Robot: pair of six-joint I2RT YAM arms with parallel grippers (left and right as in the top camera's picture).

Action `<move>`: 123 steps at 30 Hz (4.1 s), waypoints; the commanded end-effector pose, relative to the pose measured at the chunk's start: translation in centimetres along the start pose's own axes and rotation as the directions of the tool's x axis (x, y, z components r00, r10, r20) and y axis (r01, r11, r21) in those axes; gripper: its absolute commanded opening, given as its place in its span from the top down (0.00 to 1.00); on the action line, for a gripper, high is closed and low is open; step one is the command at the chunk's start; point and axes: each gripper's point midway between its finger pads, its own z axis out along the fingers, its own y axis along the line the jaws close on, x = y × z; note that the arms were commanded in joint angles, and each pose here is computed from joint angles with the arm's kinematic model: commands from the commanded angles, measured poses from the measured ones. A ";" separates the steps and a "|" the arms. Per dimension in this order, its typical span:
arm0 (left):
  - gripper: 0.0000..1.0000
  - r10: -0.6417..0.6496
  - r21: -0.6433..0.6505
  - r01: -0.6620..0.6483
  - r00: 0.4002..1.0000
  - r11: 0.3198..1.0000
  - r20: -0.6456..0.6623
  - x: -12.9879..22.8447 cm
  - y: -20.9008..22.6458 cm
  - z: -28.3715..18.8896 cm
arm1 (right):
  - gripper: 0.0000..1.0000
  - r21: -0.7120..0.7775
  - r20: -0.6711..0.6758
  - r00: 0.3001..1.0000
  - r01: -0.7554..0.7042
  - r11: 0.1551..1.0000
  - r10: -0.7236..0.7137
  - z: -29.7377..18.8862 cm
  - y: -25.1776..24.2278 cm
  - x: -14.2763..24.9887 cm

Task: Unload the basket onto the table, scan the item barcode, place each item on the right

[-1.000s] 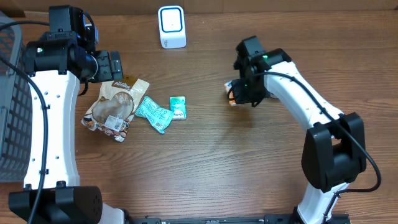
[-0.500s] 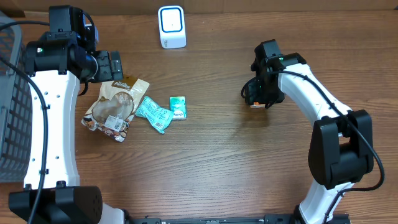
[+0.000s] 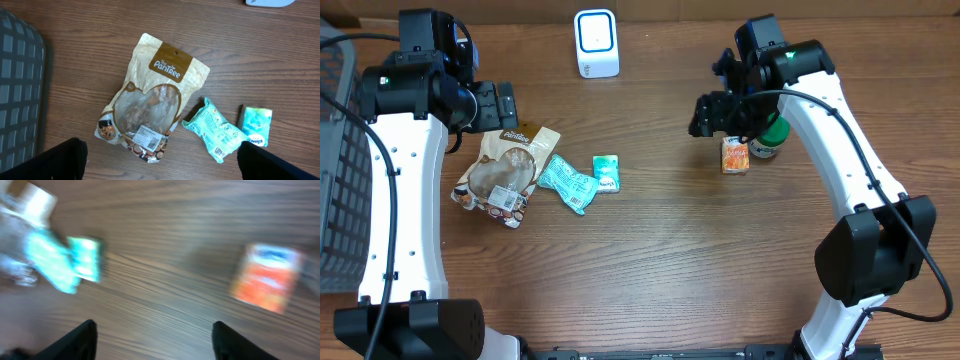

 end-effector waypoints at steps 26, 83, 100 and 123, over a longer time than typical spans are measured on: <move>0.01 -0.012 0.007 0.012 1.000 1.000 0.025 -0.4 0.0 -0.8 | 0.45 -0.157 -0.058 0.961 -0.275 0.949 0.269 12.2 9.2 5.3; 0.00 -0.012 0.007 0.012 1.000 1.000 0.025 -0.4 0.0 -0.8 | 0.96 -0.488 -0.047 0.907 0.346 0.801 -0.420 8.4 8.1 7.5; 0.00 -0.012 0.007 0.012 1.000 1.000 0.025 -0.4 0.0 -0.8 | 0.96 0.010 -0.040 0.984 -0.173 0.985 0.173 12.0 2.7 3.7; 0.00 -0.012 0.007 0.012 1.000 1.000 0.025 -0.4 0.0 -0.8 | 0.89 -0.221 -0.080 0.968 0.217 0.951 -0.240 10.2 8.5 4.9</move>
